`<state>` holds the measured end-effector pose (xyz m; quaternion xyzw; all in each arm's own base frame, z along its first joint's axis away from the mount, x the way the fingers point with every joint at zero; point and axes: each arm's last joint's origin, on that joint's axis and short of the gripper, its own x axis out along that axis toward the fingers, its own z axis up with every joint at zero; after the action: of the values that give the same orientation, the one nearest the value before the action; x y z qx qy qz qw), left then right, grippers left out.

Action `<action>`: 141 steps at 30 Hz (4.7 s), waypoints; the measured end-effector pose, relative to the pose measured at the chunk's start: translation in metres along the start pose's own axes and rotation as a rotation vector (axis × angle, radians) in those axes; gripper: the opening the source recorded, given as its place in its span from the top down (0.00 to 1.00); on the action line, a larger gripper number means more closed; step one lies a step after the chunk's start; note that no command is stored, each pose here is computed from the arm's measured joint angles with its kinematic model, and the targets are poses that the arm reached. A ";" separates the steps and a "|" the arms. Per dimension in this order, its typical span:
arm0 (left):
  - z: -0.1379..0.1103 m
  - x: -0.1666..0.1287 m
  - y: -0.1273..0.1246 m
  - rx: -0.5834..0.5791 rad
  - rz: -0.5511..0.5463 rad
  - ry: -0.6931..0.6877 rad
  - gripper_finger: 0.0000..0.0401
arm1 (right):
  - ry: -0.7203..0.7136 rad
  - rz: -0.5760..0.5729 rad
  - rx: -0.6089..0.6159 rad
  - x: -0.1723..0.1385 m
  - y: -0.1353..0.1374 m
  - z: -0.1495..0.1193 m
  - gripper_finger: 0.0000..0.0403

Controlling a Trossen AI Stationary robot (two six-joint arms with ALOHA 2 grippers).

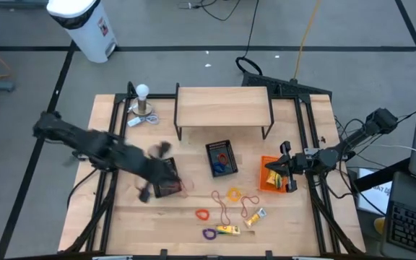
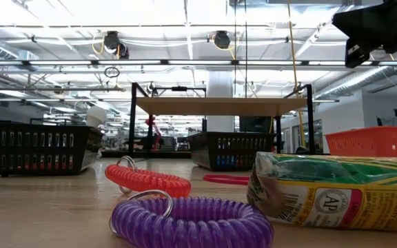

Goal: Pick & Place Office Desk Supplies
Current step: Put the red rubber band into the left black bin

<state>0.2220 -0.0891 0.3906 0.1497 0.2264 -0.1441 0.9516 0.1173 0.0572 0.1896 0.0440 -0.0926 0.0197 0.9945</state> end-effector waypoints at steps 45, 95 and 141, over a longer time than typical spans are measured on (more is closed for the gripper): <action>-0.202 -0.077 -0.010 -0.456 0.527 -0.468 1.00 | -0.020 -0.043 0.045 -0.006 -0.012 0.006 1.00; -0.080 -0.043 0.001 -0.399 0.308 0.113 1.00 | 0.023 0.001 0.049 -0.006 -0.018 0.002 1.00; -0.142 0.110 -0.019 -0.295 -0.035 1.022 1.00 | 0.016 -0.003 -0.056 -0.006 -0.018 0.003 1.00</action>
<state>0.2543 -0.0790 0.2133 0.0614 0.6814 -0.0351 0.7285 0.1114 0.0386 0.1896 0.0159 -0.0851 0.0161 0.9961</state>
